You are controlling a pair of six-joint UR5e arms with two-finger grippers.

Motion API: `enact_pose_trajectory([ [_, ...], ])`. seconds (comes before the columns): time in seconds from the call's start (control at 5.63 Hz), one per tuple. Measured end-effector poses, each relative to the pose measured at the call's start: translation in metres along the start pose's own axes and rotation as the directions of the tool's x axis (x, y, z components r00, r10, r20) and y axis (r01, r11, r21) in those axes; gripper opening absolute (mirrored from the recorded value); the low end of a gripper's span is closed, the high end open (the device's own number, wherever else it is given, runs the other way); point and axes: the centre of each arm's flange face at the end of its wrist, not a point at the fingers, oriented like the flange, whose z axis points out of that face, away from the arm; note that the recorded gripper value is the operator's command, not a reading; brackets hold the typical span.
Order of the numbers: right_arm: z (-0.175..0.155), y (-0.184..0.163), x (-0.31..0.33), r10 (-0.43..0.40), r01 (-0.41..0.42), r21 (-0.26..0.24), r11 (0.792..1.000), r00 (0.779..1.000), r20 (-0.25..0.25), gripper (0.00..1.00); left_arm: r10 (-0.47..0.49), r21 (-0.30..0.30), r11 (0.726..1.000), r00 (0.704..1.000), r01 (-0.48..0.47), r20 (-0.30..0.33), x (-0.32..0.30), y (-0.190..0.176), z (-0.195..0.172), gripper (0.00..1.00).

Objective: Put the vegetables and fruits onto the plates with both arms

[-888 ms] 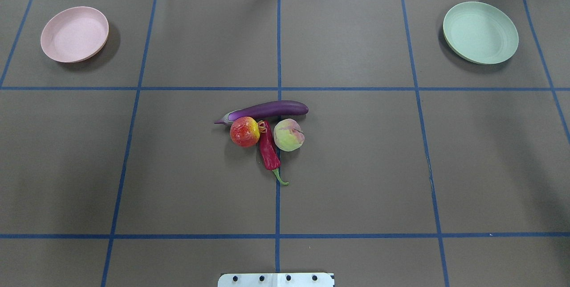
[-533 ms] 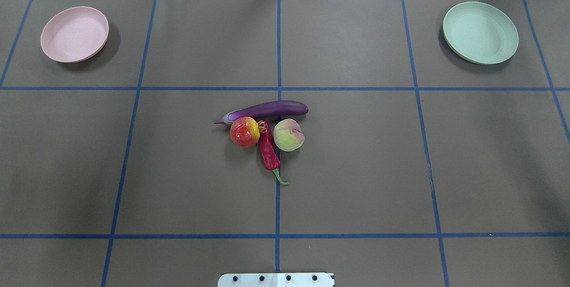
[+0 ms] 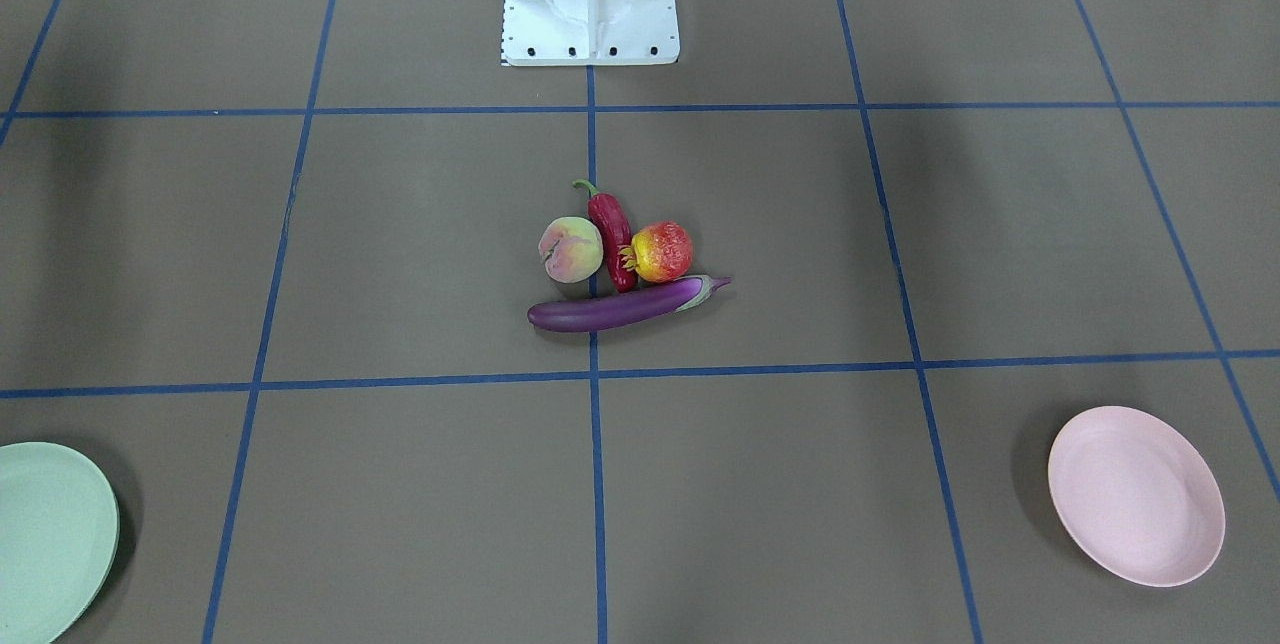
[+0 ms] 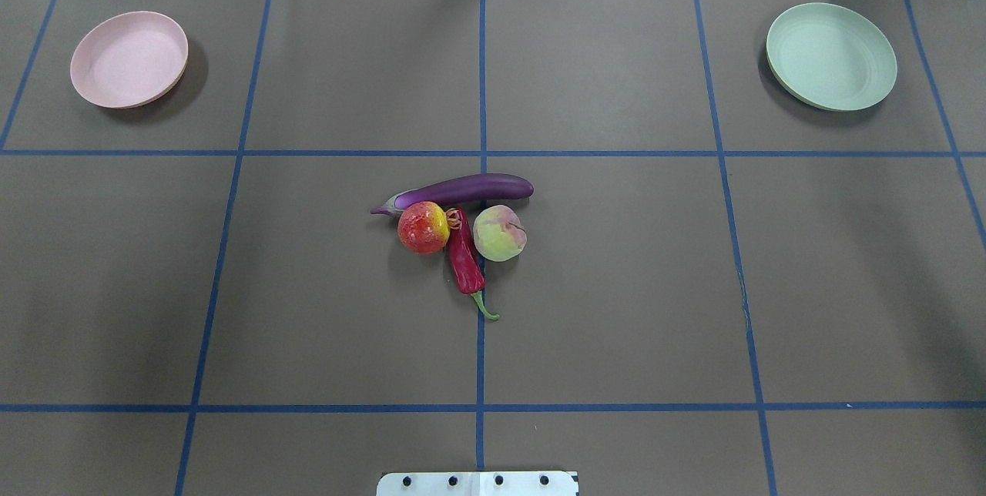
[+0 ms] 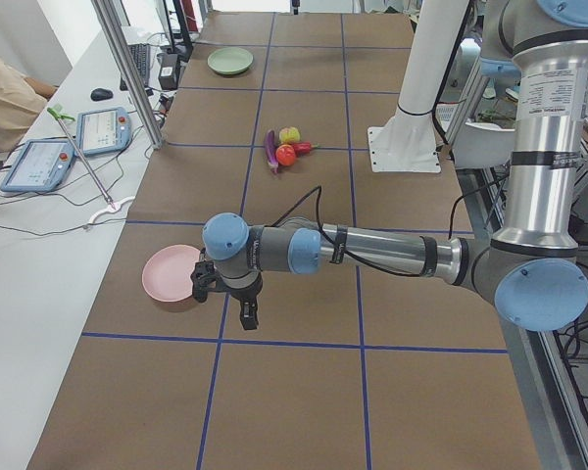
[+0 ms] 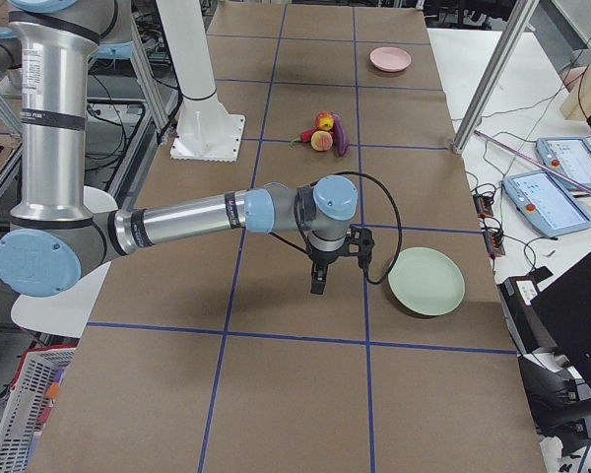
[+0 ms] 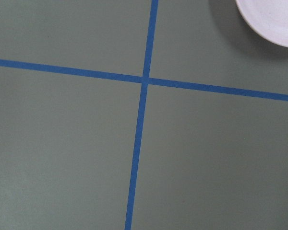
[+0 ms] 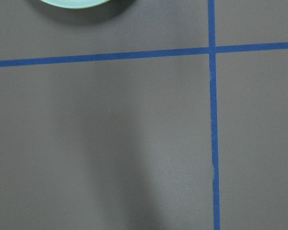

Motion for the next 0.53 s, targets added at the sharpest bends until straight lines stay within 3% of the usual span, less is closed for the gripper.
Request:
enact_pose_trajectory([
  [0.53, -0.0011, -0.0069, -0.005, 0.002, -0.002, 0.0, 1.0, 1.0, 0.023, 1.0, 0.02, 0.016, 1.0, 1.0, -0.019, -0.022, 0.0002, -0.0005, 0.0045, 1.0],
])
